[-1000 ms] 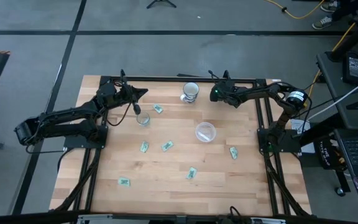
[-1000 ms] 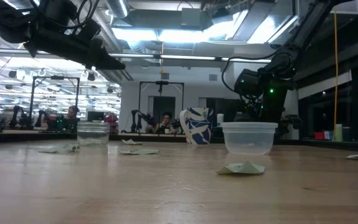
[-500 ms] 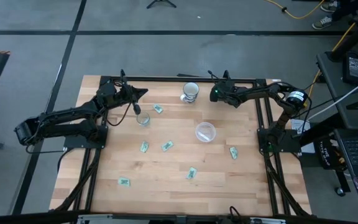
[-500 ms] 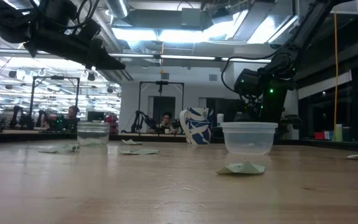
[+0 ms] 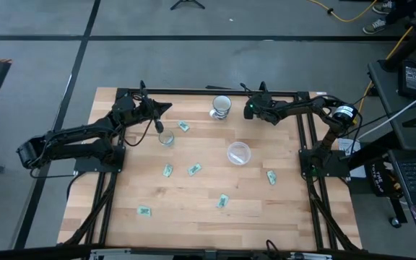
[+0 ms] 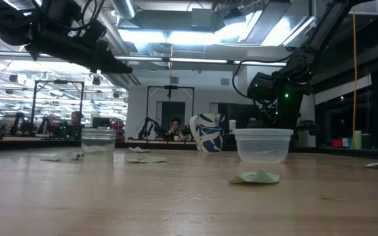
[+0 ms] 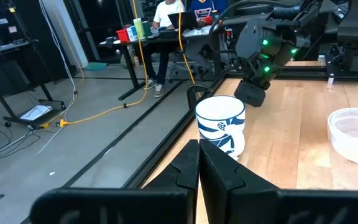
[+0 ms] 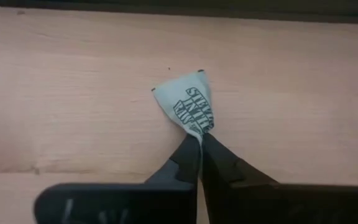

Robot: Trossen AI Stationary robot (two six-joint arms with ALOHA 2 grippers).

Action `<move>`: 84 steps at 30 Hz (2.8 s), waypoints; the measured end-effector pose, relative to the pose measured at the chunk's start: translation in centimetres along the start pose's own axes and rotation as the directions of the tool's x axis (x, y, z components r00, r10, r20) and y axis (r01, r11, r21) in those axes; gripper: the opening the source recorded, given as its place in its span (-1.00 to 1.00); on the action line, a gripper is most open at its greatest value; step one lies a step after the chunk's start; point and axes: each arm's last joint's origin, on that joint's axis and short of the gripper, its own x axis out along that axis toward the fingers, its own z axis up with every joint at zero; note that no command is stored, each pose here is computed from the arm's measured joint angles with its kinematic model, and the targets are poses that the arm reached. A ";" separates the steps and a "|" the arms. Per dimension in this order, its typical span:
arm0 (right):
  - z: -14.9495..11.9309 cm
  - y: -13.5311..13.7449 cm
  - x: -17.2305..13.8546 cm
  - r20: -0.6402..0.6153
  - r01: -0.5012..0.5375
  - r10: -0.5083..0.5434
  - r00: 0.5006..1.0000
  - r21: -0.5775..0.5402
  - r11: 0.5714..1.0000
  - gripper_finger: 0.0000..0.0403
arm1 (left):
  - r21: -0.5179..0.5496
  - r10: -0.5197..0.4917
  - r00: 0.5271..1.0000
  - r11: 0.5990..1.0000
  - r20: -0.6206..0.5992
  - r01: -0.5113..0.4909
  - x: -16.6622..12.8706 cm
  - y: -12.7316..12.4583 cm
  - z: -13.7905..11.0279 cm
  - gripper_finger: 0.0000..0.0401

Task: Pick and place Stevia / Truvia into bins
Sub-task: Put the stevia packet into the transparent container

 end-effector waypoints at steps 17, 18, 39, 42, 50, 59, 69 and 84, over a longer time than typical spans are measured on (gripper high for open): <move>-0.1 1.5 -4.4 -0.020 -0.219 0.219 0.975 -0.205 0.954 -0.99 | 0.000 0.000 1.000 1.000 0.000 0.000 0.0 0.0 0.0 -0.97; 0.1 1.5 -5.1 -0.005 -0.235 0.240 0.971 -0.223 0.946 -0.99 | 0.000 0.000 1.000 1.000 0.001 0.000 0.0 0.0 0.0 -0.97; 1.4 -2.3 -15.9 0.019 -0.449 0.564 0.826 -0.582 0.678 -1.00 | -0.001 -0.003 1.000 1.000 0.002 0.003 0.0 0.0 0.0 -0.97; 1.0 -2.2 -16.7 0.013 -0.462 0.593 0.805 -0.615 0.639 -1.00 | -0.009 -0.005 1.000 1.000 0.003 0.005 0.0 0.0 0.0 -0.97; -2.9 -1.3 -16.5 -0.033 -0.519 0.680 0.732 -0.674 0.526 -1.00 | -0.043 -0.027 1.000 0.999 0.007 0.028 0.0 -0.1 0.0 -0.97; -6.8 -2.1 -16.9 0.009 -0.589 0.844 0.536 -0.713 0.381 -1.00 | -0.039 -0.162 0.986 0.986 0.045 0.164 0.0 -0.5 0.2 -0.97; -8.7 -3.0 -17.9 0.012 -0.563 0.925 0.380 -0.790 0.242 -1.00 | -0.024 -0.244 0.967 0.969 0.074 0.246 -0.1 -1.4 0.6 -0.97; -8.9 -2.5 -19.1 0.036 -0.503 0.960 0.278 -0.846 0.178 -1.00 | -0.010 -0.285 0.954 0.958 0.091 0.287 -0.1 -2.3 0.8 -0.97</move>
